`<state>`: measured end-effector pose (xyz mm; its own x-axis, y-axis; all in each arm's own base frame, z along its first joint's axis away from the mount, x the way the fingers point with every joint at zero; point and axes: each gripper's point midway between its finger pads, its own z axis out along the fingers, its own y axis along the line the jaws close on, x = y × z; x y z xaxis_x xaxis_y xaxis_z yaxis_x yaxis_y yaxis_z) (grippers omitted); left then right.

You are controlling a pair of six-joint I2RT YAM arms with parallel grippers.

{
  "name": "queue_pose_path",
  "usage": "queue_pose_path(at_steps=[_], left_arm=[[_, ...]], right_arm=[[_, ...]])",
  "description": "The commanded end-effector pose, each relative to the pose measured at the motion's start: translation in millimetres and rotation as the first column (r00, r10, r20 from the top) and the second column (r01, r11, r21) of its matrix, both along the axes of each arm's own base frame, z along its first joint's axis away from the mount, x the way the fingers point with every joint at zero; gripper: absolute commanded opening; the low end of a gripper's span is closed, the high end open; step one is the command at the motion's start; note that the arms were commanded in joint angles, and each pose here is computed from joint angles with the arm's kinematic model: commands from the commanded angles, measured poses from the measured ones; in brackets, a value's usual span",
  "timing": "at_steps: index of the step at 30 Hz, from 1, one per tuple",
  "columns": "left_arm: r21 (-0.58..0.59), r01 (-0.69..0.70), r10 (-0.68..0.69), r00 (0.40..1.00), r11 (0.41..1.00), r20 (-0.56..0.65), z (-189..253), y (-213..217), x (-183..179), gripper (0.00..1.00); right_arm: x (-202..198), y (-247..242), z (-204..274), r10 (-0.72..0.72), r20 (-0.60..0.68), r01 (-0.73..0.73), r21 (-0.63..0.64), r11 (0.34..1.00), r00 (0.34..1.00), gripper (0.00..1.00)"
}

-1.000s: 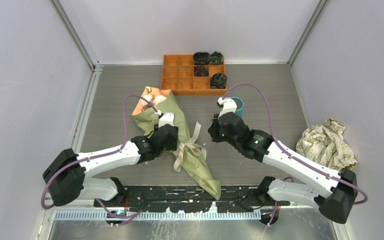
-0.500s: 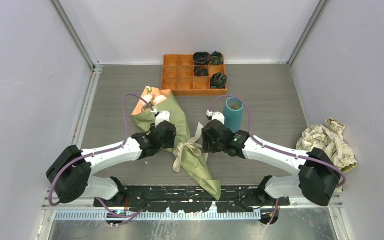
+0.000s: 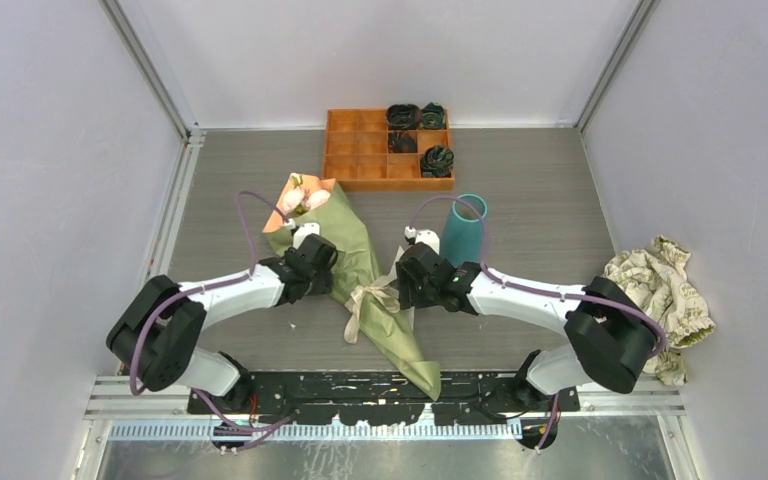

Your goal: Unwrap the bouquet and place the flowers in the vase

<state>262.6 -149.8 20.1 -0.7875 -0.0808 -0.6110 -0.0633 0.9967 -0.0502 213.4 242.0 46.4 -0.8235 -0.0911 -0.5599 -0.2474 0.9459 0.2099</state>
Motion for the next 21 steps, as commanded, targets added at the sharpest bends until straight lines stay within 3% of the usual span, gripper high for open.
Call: queue_pose_path(at_steps=[1,10,16,21], left_arm=[[-0.059,0.002,0.0,0.999,0.998,0.038,7.3,-14.6,23.8,0.51],[-0.058,0.009,-0.008,1.0,0.998,0.021,-0.3,-17.2,27.8,0.5],[-0.046,0.002,-0.002,1.0,0.999,0.015,-0.4,-11.5,26.2,0.5],[-0.046,-0.01,0.011,1.0,0.999,0.013,-1.2,-5.2,21.8,0.5]], right_arm=[[10.6,4.5,8.0,-0.02,0.062,0.019,0.027,0.999,0.998,0.57],[10.4,11.1,-7.7,-0.014,0.031,0.013,0.026,1.0,0.999,0.57],[29.9,3.0,-21.6,-0.094,0.063,0.097,-0.05,0.994,0.994,0.58],[45.1,10.0,-22.1,-0.113,0.076,0.116,-0.033,0.993,0.991,0.57]])
